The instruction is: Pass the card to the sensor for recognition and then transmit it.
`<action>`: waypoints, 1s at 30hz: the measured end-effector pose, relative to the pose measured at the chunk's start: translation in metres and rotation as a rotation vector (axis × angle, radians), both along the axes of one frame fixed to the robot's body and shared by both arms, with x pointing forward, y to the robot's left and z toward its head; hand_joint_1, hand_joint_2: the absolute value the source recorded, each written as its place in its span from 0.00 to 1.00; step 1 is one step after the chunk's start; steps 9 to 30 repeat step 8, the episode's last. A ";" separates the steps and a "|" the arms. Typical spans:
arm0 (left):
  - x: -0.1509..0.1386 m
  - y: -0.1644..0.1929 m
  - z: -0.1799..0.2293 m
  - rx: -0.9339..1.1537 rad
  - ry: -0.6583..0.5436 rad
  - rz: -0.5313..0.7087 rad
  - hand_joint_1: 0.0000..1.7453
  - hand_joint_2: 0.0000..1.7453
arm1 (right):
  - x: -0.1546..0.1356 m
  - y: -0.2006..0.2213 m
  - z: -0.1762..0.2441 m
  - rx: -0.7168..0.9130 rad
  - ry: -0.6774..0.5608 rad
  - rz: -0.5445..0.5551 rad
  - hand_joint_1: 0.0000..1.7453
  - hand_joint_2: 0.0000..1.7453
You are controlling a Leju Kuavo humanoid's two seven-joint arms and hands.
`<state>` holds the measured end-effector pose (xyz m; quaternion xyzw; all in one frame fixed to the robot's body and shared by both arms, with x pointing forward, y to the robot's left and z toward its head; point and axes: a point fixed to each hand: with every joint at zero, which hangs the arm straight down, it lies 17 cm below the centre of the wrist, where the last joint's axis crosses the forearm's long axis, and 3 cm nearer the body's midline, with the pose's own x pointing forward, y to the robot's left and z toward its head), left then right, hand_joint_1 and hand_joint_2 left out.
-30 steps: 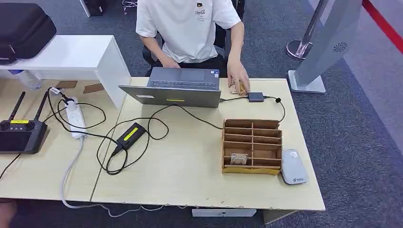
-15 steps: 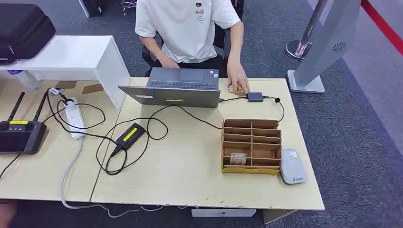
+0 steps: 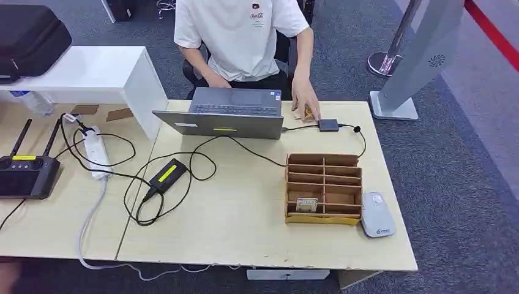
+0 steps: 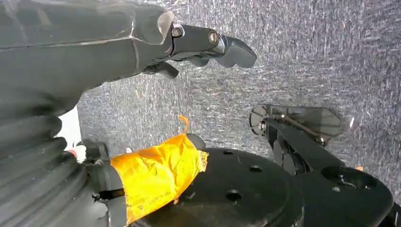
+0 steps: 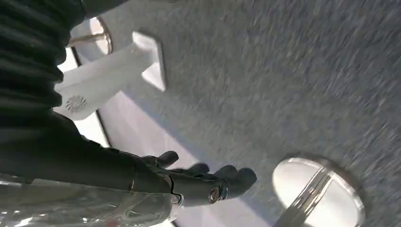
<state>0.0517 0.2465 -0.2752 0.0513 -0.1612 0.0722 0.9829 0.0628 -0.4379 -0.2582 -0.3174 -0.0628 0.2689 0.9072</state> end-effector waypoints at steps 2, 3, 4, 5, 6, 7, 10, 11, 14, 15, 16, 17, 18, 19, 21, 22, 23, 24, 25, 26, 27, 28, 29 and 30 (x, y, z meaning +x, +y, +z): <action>0.000 0.000 0.000 -0.001 0.001 0.002 0.00 1.00 | 0.001 0.019 -0.004 0.033 0.002 0.001 0.00 1.00; 0.000 -0.001 0.000 -0.002 0.001 0.002 0.00 1.00 | 0.001 0.025 -0.005 0.044 0.003 0.002 0.00 0.00; 0.000 -0.001 0.000 -0.004 0.001 0.001 0.00 1.00 | 0.001 0.033 -0.007 0.060 0.006 0.001 0.00 0.00; -0.001 -0.001 0.000 -0.005 0.005 0.002 0.00 1.00 | 0.002 0.039 -0.008 0.073 0.004 -0.001 0.00 0.00; -0.001 -0.001 0.000 -0.005 0.007 0.002 0.00 1.00 | 0.002 0.047 -0.010 0.091 0.003 -0.001 0.00 1.00; -0.002 -0.001 0.000 -0.002 0.009 0.003 0.00 1.00 | 0.002 0.052 -0.011 0.103 0.005 -0.001 0.00 1.00; -0.002 -0.001 0.000 -0.003 0.010 0.003 0.00 1.00 | 0.002 0.063 -0.012 0.123 0.008 0.000 0.00 1.00; -0.002 -0.001 0.000 -0.003 0.010 0.003 0.00 1.00 | 0.002 0.063 -0.012 0.123 0.008 0.000 0.00 1.00; -0.002 -0.001 0.000 -0.003 0.010 0.003 0.00 1.00 | 0.002 0.063 -0.012 0.123 0.008 0.000 0.00 1.00; -0.002 -0.001 0.000 -0.003 0.010 0.003 0.00 1.00 | 0.002 0.063 -0.012 0.123 0.008 0.000 0.00 1.00; -0.002 -0.001 0.000 -0.003 0.010 0.003 0.00 1.00 | 0.002 0.063 -0.012 0.123 0.008 0.000 0.00 1.00; -0.002 -0.001 0.000 -0.003 0.010 0.003 0.00 1.00 | 0.002 0.063 -0.012 0.123 0.008 0.000 0.00 1.00; -0.002 -0.001 0.000 -0.003 0.010 0.003 0.00 1.00 | 0.002 0.063 -0.012 0.123 0.008 0.000 0.00 1.00; -0.002 -0.001 0.000 -0.003 0.010 0.003 0.00 1.00 | 0.002 0.063 -0.012 0.123 0.008 0.000 0.00 1.00; -0.002 -0.001 0.000 -0.003 0.010 0.003 0.00 1.00 | 0.002 0.063 -0.012 0.123 0.008 0.000 0.00 1.00; -0.002 -0.001 0.000 -0.003 0.010 0.003 0.00 1.00 | 0.002 0.063 -0.012 0.123 0.008 0.000 0.00 1.00; -0.002 -0.001 0.000 -0.003 0.010 0.003 0.00 1.00 | 0.002 0.063 -0.012 0.123 0.008 0.000 0.00 1.00; -0.002 -0.001 0.000 -0.003 0.010 0.003 0.00 1.00 | 0.002 0.063 -0.012 0.123 0.008 0.000 0.00 1.00; -0.002 -0.001 0.000 -0.003 0.010 0.003 0.00 1.00 | 0.002 0.063 -0.012 0.123 0.008 0.000 0.00 1.00; -0.002 -0.001 0.000 -0.003 0.010 0.003 0.00 1.00 | 0.002 0.063 -0.012 0.123 0.008 0.000 0.00 1.00; -0.002 -0.001 0.000 -0.003 0.010 0.003 0.00 1.00 | 0.002 0.063 -0.012 0.123 0.008 0.000 0.00 1.00; -0.002 -0.001 0.000 -0.003 0.010 0.003 0.00 1.00 | 0.002 0.063 -0.012 0.123 0.008 0.000 0.00 1.00; -0.002 -0.001 0.000 -0.003 0.010 0.003 0.00 1.00 | 0.002 0.063 -0.012 0.123 0.008 0.000 0.00 1.00; -0.002 -0.001 0.000 -0.003 0.010 0.003 0.00 1.00 | 0.002 0.063 -0.012 0.123 0.008 0.000 0.00 1.00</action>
